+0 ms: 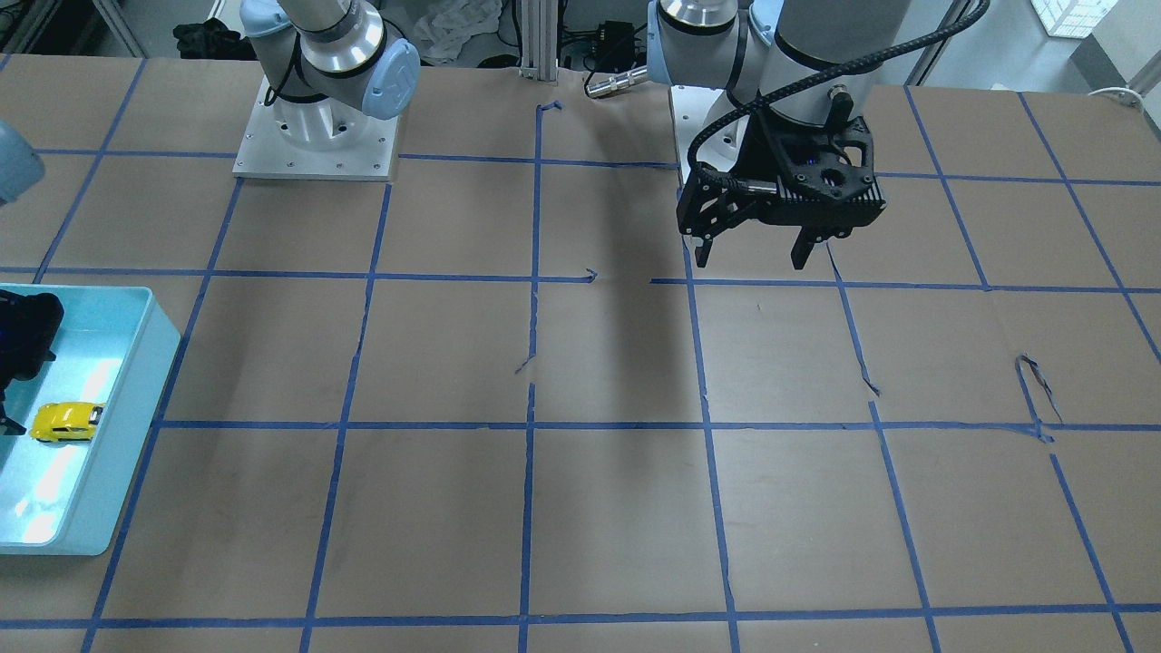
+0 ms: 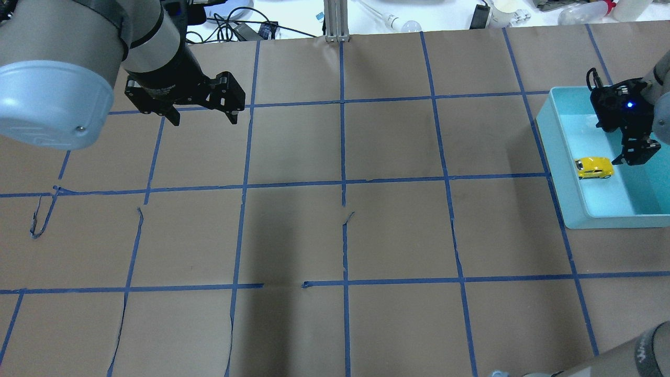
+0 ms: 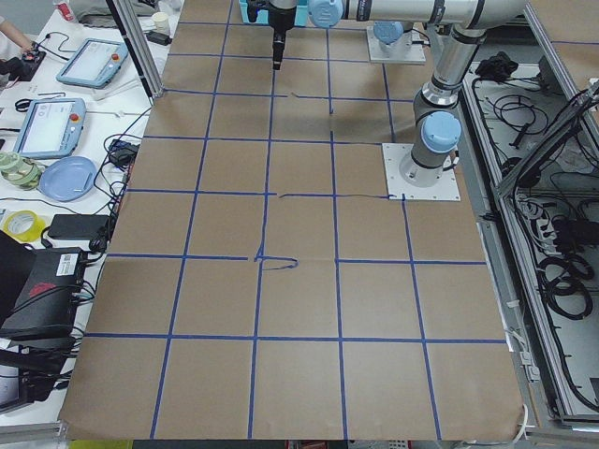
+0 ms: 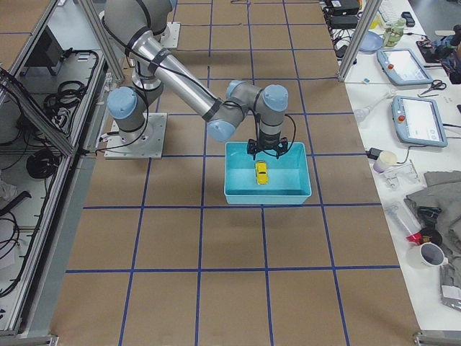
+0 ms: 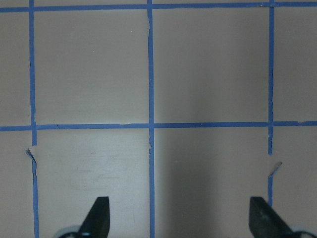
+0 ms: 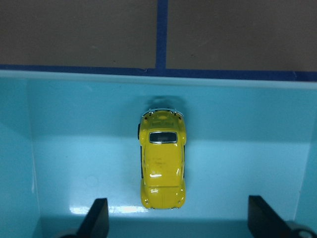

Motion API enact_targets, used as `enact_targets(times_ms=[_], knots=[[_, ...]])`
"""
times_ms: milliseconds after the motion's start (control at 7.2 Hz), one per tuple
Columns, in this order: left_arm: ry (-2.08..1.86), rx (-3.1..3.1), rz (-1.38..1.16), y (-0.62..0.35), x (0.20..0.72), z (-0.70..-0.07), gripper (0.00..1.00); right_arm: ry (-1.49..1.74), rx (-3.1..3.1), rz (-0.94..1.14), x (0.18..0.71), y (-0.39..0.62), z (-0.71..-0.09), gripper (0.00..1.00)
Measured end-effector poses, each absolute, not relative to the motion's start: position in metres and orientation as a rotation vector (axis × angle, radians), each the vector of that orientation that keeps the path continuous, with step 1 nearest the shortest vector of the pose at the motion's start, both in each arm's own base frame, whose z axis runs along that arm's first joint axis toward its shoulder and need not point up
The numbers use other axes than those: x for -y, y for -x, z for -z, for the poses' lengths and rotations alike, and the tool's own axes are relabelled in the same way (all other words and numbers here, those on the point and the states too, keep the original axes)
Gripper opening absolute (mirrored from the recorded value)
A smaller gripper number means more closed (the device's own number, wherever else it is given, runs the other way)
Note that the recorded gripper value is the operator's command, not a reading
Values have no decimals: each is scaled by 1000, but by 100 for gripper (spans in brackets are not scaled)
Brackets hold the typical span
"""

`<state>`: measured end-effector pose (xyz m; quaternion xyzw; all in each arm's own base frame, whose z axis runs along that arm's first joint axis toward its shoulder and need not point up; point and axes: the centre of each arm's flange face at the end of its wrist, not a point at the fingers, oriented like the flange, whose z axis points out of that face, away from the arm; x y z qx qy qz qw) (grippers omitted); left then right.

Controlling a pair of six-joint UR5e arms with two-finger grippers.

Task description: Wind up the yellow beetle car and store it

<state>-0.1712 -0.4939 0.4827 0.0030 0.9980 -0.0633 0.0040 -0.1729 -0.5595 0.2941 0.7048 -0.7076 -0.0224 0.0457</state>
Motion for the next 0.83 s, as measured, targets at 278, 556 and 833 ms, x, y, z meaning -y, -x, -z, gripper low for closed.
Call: enact_targets(times_ms=[278,556,833], knots=[[-8,-3126,201,170,494,-484,100,-1986,2315,33,541,155,-364,100],[3,-3124,205,167,495,-485,100,-1740,2535,-1,530,126,-426,100],[16,-3124,201,163,496,-484,100,-1448,2739,13,526,61,-467,100]])
